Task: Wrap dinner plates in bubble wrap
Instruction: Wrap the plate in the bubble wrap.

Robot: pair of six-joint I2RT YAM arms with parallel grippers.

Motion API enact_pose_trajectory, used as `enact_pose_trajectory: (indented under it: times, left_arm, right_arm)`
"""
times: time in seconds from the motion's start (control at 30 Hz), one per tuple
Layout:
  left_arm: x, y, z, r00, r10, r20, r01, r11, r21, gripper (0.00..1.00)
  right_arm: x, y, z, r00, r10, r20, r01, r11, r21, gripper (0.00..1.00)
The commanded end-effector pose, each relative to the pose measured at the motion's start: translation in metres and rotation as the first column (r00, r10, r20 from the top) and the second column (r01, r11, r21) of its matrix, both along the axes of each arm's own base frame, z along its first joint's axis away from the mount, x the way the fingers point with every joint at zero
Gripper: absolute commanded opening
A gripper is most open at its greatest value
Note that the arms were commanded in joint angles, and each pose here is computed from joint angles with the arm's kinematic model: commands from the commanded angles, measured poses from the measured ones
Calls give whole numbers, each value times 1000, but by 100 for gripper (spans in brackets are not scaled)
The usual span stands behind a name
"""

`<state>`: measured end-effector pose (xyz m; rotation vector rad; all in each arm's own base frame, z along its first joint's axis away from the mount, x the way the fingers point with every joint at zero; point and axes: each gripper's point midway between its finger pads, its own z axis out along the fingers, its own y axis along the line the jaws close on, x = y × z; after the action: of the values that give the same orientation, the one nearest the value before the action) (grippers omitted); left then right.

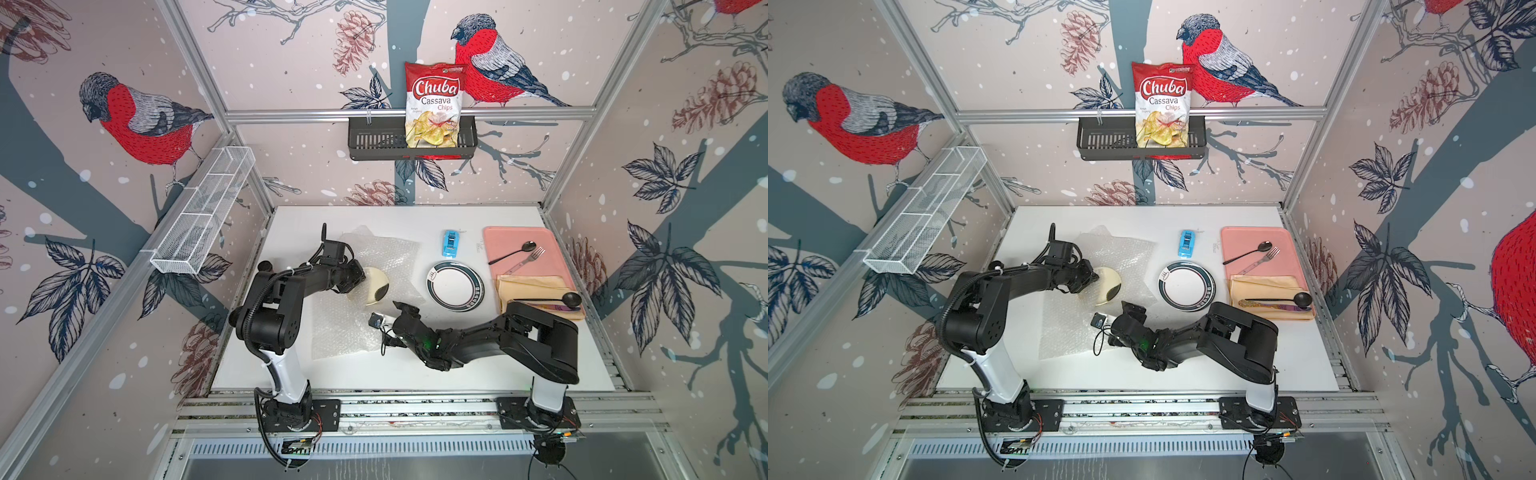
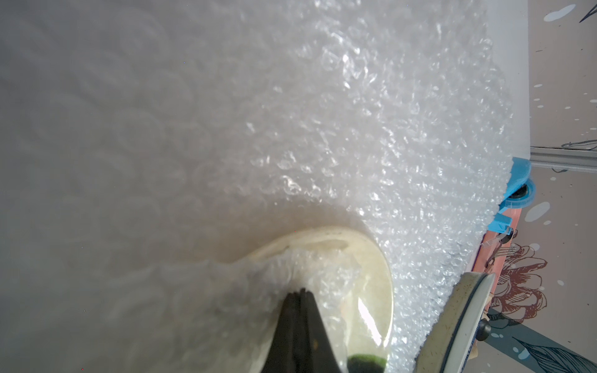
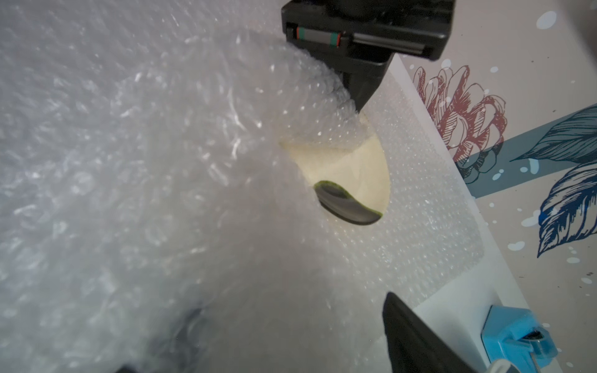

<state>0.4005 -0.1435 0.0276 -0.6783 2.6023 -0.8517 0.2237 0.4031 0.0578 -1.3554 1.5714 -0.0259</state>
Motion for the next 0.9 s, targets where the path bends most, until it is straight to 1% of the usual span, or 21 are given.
enact_pose_trajectory:
  times: [0.0, 0.23, 0.3, 0.37, 0.53, 0.6, 0.7, 0.77, 0.87]
  left_arm:
    - [-22, 11, -18, 994, 18, -110, -11, 998, 57, 0]
    - [-23, 11, -14, 994, 21, -106, -16, 999, 49, 0]
    - [-23, 10, -13, 994, 20, -106, -15, 999, 47, 1]
    - [-23, 10, -11, 994, 19, -104, -15, 999, 44, 1]
    - [-23, 11, -6, 995, 19, -96, -16, 999, 30, 6]
    - [-23, 11, -2, 996, 16, -89, -15, 1000, 12, 10]
    - [-20, 9, 10, 998, 12, -56, -14, 999, -38, 17]
    - [-18, 10, 20, 999, 15, -30, -18, 997, -75, 27]
    - [-14, 16, 34, 1000, 23, 7, -22, 995, -93, 36]
  right_arm:
    - [2, 16, 34, 999, 15, 30, -18, 994, 108, 83]
    - [-9, 37, 54, 993, 110, -52, -98, 977, 189, 79]
    - [-8, 41, 54, 990, 120, -73, -104, 975, 194, 75]
    - [-4, 44, 53, 987, 126, -98, -105, 975, 195, 64]
    - [8, 48, 58, 975, 143, -171, -102, 968, 229, 23]
    - [14, 48, 64, 963, 165, -213, -105, 958, 266, 13]
    - [24, 50, 65, 933, 199, -300, -106, 948, 299, 9]
    - [33, 51, 61, 907, 216, -361, -104, 947, 305, 8]
    - [47, 53, 53, 871, 220, -439, -88, 949, 301, 7]
